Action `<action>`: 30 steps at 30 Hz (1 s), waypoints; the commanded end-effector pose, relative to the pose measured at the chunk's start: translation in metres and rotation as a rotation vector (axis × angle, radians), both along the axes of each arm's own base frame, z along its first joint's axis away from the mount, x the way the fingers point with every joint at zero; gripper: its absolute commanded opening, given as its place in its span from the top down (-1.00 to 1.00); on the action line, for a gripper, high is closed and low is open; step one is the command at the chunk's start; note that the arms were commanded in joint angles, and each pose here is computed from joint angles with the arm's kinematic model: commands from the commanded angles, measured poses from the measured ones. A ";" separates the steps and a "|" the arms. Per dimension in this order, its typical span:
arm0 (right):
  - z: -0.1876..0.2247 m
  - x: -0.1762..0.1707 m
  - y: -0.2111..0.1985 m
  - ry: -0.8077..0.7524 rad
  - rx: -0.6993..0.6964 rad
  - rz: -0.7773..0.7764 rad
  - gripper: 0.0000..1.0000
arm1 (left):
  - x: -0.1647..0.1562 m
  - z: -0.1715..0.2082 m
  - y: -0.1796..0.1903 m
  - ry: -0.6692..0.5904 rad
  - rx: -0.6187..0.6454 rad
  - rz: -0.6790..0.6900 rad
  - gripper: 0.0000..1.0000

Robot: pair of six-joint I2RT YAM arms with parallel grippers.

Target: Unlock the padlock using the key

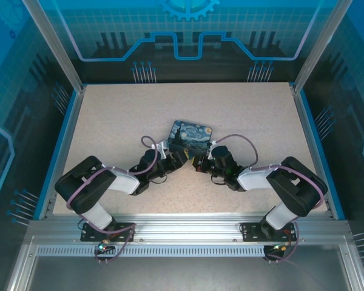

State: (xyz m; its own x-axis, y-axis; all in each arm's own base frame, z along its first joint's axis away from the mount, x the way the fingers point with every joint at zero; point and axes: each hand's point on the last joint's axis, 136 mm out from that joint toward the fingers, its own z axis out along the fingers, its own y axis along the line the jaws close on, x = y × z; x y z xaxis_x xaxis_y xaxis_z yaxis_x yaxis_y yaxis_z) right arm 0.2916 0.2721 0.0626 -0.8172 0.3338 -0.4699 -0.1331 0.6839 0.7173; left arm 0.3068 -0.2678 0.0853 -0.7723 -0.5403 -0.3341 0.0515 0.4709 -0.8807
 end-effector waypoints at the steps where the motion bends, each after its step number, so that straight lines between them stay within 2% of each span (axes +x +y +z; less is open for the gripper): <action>1: 0.018 0.000 0.011 0.040 0.066 0.001 1.00 | 0.006 -0.005 0.006 0.039 -0.068 0.067 -0.03; 12: 0.013 0.000 0.015 0.097 0.096 -0.014 1.00 | 0.011 -0.018 0.000 0.094 -0.156 0.083 0.00; 16: 0.012 0.001 0.015 0.105 0.095 -0.015 1.00 | 0.014 -0.026 -0.004 0.110 -0.205 0.091 0.09; 20: 0.011 0.001 0.015 0.109 0.093 -0.017 1.00 | 0.017 -0.035 0.000 0.119 -0.218 0.126 0.13; 30: 0.009 0.001 0.019 0.121 0.095 -0.010 0.99 | 0.023 -0.036 -0.009 0.127 -0.251 0.112 0.21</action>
